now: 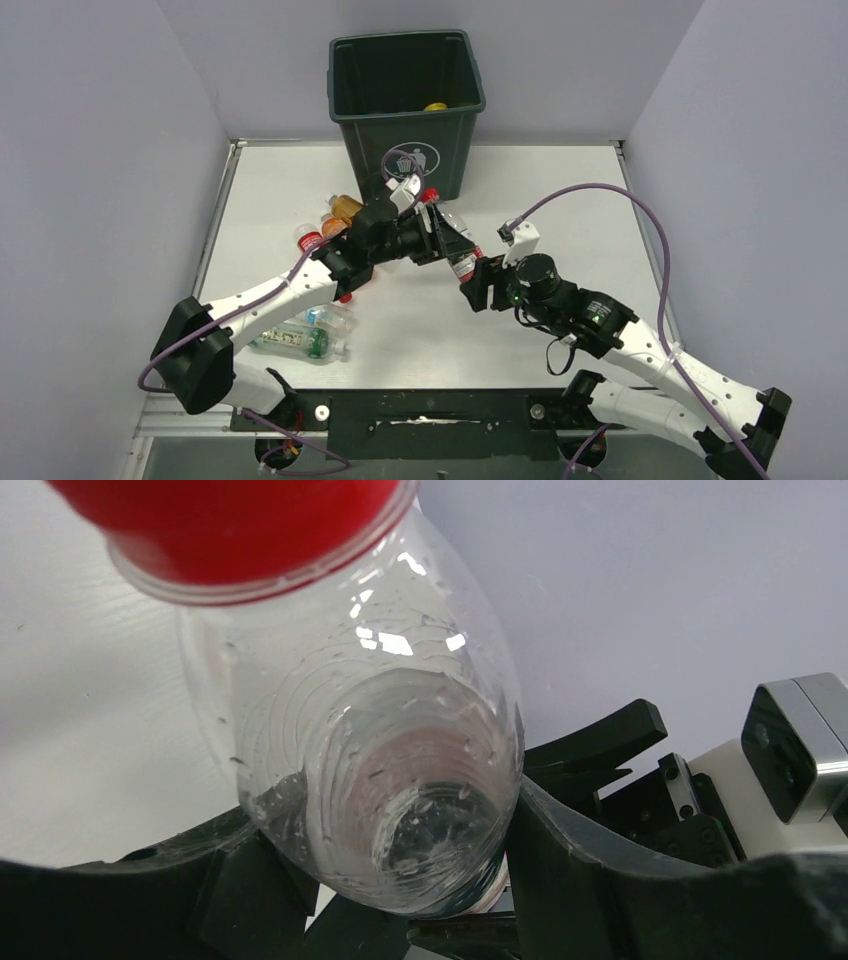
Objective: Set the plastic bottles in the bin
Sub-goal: Place the plastic bottle in the trash bin.
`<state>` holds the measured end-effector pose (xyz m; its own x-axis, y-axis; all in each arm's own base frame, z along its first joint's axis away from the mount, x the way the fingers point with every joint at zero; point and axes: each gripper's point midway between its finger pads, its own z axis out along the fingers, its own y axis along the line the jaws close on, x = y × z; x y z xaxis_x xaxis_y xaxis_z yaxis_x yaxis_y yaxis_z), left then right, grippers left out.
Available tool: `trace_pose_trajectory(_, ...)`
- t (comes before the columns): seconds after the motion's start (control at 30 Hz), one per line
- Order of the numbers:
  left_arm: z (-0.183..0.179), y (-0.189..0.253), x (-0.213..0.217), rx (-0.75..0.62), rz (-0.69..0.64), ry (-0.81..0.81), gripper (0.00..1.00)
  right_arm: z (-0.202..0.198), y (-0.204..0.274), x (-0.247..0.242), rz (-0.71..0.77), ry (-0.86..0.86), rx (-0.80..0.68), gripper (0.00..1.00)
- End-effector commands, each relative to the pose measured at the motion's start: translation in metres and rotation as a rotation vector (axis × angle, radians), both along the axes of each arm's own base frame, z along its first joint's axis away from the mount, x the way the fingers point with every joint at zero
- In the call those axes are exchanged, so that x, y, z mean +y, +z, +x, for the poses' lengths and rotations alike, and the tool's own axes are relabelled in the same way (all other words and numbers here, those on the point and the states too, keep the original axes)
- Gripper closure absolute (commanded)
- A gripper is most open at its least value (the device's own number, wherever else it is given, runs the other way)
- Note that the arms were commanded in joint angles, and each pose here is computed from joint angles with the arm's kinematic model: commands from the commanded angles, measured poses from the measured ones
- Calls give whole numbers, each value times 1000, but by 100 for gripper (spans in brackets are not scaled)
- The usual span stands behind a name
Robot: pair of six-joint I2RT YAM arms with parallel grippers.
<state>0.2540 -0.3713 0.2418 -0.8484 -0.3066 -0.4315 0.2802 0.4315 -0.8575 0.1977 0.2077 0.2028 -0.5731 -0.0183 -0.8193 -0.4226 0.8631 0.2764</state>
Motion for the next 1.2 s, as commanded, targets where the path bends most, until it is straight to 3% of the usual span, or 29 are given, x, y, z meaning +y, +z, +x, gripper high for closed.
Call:
trace_pose_trajectory(0.0, 10, 35, -11, -89, -64, -8, 48, 4, 26, 5, 76, 2, -63, 43)
trace_pose_trajectory(0.13, 11, 39, -13, -101, -57, -14, 52, 3, 28, 4, 78, -2, -62, 32)
trace_pose_trajectory(0.33, 19, 53, -19, -139, -34, -38, 53, 3, 32, -1, 77, -17, -67, 0)
trace_pose_trajectory(1.17, 72, 134, -5, -317, 31, -9, 53, -8, 48, -21, 117, -63, -82, 2)
